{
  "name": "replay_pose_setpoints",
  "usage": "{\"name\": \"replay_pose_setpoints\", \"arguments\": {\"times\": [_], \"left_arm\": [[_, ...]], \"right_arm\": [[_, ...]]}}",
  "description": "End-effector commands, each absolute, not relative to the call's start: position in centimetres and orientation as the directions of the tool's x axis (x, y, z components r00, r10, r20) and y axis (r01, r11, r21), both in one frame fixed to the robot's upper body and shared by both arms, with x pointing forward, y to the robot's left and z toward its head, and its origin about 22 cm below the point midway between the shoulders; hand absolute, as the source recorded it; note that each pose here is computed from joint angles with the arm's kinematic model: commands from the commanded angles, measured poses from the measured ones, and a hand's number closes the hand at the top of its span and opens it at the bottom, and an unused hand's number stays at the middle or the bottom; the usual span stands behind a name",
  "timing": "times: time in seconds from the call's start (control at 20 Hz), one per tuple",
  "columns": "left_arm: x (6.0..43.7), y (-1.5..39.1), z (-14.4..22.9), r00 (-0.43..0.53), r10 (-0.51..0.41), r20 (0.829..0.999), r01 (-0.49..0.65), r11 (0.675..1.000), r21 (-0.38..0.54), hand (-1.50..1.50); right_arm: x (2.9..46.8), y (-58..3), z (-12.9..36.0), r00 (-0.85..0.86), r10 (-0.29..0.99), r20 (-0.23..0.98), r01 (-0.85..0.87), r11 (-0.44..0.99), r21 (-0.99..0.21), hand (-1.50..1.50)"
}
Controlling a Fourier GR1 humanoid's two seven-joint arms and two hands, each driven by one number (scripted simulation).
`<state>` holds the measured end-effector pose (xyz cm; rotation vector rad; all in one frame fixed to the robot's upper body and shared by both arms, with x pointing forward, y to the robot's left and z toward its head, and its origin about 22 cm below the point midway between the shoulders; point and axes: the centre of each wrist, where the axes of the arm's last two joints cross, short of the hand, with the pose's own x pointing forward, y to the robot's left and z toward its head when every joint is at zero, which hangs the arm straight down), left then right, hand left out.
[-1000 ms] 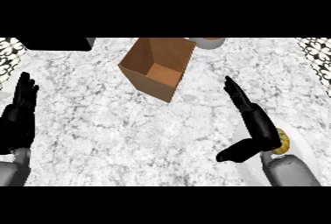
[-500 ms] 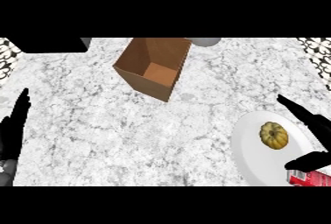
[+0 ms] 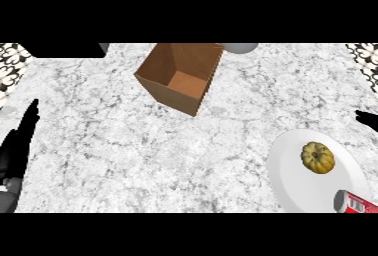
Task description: Pick the squash from the plate and place it in the cardboard box
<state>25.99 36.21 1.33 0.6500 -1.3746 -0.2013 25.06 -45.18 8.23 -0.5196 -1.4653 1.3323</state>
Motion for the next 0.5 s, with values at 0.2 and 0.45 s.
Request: {"name": "replay_pose_setpoints", "arguments": {"times": [0.2,0.45], "left_arm": [[26.1,36.9,2.8,0.205,-0.511,0.835,-0.218,0.808,0.548,0.00],[26.8,36.5,2.1,0.194,-0.514,0.835,-0.219,0.807,0.548,0.00]], "right_arm": [[27.3,-42.2,12.8,-0.356,0.932,0.067,-0.459,-0.112,-0.881,-1.50],[28.6,-37.5,11.3,-0.345,0.934,-0.091,-0.552,-0.280,-0.786,-1.50]]}}
